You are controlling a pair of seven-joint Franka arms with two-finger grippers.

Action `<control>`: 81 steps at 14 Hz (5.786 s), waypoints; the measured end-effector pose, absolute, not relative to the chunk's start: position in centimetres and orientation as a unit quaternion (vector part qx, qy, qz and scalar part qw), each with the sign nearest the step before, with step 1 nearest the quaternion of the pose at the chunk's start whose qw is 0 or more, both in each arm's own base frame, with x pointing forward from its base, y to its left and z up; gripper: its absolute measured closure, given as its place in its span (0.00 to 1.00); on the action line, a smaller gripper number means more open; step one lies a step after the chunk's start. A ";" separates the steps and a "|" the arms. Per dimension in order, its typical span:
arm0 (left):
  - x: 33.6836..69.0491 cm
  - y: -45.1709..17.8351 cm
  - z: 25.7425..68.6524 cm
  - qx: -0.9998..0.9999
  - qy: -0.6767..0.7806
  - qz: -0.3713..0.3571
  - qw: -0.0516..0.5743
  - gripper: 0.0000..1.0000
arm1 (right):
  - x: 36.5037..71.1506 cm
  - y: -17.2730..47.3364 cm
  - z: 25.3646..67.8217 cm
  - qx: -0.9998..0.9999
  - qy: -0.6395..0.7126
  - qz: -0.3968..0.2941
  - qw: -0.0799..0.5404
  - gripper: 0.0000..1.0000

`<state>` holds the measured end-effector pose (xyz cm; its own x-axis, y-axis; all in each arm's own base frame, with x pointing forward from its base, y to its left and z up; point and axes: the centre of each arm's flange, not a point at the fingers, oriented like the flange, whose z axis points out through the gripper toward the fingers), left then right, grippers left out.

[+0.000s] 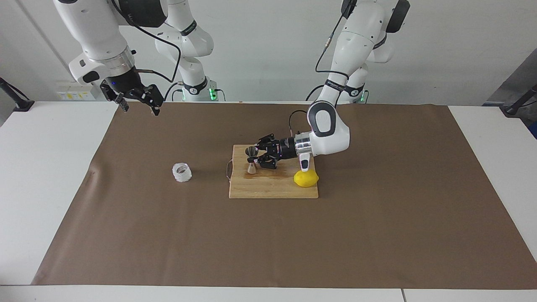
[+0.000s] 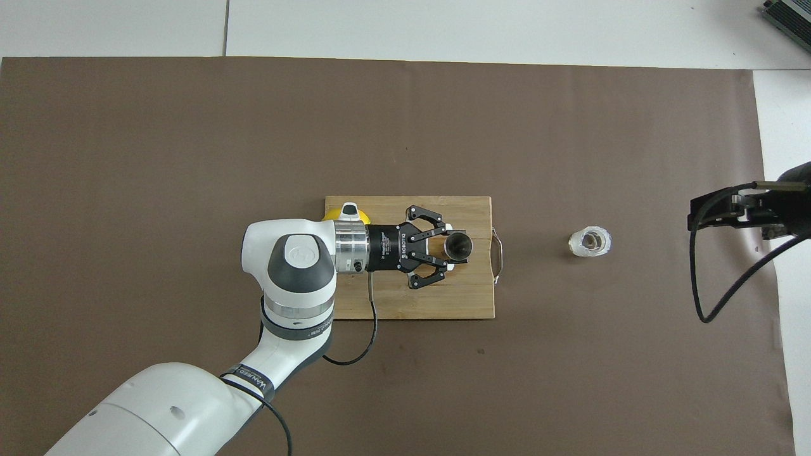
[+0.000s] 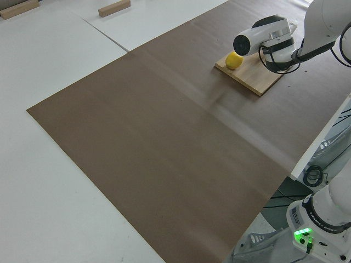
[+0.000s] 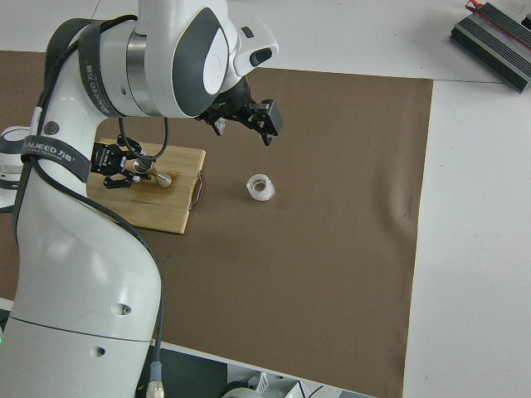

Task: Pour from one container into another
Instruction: 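Release the steel cup on the board while the right gripper reaches out, then close the right gripper around the white cup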

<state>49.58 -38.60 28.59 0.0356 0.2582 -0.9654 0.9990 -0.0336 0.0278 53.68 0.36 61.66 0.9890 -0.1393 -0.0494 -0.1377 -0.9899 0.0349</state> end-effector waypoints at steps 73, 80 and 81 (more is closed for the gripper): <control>54.8 -5.7 61.3 1.000 0.000 0.005 -0.012 0.00 | 55.1 -5.5 26.0 0.647 0.693 0.210 -0.241 0.26; 54.8 -5.7 61.3 1.000 0.001 0.005 -0.011 0.00 | 55.9 -4.4 26.9 0.660 0.683 0.207 -0.233 0.49; 54.8 -5.5 61.3 1.000 0.002 0.005 -0.011 0.00 | 56.3 -3.6 28.0 0.667 0.680 0.207 -0.225 0.49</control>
